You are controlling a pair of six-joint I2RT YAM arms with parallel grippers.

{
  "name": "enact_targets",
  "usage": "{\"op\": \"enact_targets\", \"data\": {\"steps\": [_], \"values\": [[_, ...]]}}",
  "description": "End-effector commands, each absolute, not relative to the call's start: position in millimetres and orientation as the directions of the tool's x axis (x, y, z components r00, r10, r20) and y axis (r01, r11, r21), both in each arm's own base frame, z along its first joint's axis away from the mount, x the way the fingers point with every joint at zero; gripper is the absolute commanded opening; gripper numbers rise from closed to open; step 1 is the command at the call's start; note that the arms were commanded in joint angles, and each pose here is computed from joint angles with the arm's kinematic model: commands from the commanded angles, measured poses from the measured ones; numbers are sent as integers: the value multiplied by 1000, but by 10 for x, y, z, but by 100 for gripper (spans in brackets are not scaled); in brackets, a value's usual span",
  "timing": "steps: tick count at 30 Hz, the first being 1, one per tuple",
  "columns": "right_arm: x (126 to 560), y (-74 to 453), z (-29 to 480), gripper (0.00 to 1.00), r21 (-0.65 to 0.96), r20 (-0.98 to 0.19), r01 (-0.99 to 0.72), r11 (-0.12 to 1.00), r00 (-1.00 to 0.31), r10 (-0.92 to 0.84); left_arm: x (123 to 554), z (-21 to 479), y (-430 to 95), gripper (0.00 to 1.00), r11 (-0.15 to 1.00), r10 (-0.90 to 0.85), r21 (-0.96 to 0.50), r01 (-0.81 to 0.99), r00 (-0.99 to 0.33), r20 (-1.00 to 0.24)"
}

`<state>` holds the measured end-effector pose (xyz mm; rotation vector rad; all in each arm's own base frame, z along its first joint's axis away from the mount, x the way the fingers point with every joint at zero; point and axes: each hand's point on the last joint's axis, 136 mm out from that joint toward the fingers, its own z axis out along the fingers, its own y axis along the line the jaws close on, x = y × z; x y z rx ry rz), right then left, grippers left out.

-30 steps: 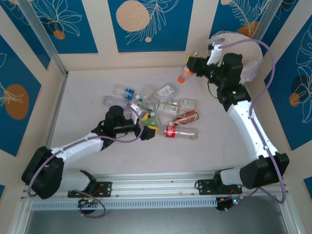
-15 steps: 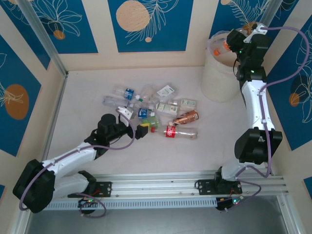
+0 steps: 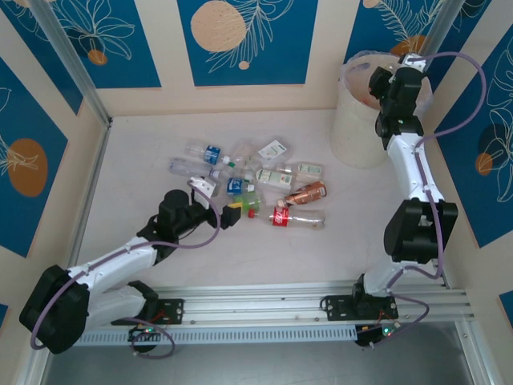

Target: Put the plastic bottles in the bin

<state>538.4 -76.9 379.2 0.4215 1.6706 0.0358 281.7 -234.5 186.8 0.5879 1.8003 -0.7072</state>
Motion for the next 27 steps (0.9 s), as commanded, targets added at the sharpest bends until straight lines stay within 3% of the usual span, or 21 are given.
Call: {"op": "enact_targets", "data": {"steps": [1, 6, 12, 20, 27], "values": [[5424, -866, 3634, 39, 196, -942, 305, 932, -204, 265, 2888, 1867, -2299, 100, 724, 51, -176, 667, -306, -951], [5442, -994, 3274, 50, 169, -877, 372, 913, -365, 311, 2905, 1820, -2291, 100, 732, 50, -182, 657, -318, -947], [5394, -1136, 3120, 73, 181, -791, 464, 867, -455, 408, 2952, 1790, -2239, 100, 759, 44, -180, 626, -325, -945], [5311, -1195, 3273, 85, 186, -809, 512, 839, -404, 426, 2988, 1722, -2182, 100, 784, 38, -185, 593, -343, -939], [5260, -947, 3668, 91, 251, -839, 407, 878, -360, 407, 3092, 1655, -2000, 100, 849, 11, -182, 496, -361, -932]]}}
